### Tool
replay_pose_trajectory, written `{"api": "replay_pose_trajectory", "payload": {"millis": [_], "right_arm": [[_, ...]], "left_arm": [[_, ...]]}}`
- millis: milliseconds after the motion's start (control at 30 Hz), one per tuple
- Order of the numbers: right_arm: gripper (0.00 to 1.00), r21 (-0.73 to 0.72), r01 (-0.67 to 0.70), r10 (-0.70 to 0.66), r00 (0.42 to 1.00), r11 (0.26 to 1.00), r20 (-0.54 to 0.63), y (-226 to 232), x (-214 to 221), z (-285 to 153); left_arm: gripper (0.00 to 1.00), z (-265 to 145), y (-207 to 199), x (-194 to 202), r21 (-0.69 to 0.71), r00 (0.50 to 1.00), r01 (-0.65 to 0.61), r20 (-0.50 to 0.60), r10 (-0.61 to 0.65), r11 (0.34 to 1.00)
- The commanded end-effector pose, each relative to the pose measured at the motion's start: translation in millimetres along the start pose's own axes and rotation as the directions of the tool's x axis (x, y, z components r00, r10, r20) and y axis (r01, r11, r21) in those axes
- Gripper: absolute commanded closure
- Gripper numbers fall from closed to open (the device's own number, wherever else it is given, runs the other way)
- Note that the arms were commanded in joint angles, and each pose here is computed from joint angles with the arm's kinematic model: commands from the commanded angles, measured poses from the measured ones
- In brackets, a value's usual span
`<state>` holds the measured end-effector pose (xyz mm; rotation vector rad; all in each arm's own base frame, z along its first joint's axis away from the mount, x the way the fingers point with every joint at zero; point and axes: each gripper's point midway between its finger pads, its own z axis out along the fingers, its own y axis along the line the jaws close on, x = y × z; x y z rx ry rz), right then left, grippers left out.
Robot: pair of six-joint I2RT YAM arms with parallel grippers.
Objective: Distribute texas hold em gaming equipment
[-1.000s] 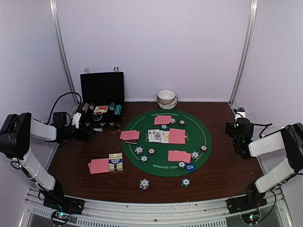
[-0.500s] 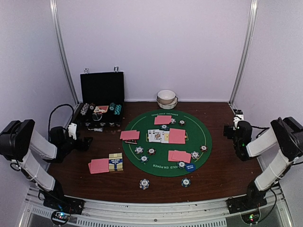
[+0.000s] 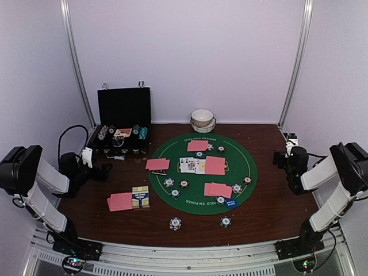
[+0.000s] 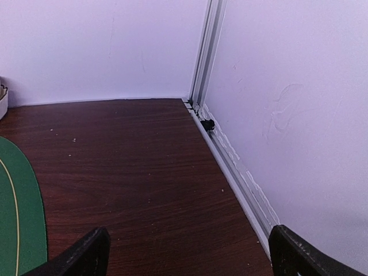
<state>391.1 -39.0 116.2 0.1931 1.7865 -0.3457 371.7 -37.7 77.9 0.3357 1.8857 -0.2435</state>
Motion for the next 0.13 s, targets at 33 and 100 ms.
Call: {"api": "replay_pose_trajectory", "payload": {"millis": [33, 100], "right_arm": [[0.01, -0.011, -0.022, 0.022, 1.000, 1.000, 0.018, 1.9, -9.5, 3.6], [0.00, -0.012, -0.021, 0.022, 0.999, 1.000, 0.029, 1.8, -10.8, 2.2]], "left_arm": [[0.02, 1.2, 4.8, -20.4, -0.011, 0.997, -0.026, 0.072, 0.027, 1.000], [0.02, 1.1, 4.7, -19.9, -0.011, 0.997, -0.026, 0.071, 0.026, 1.000]]}}
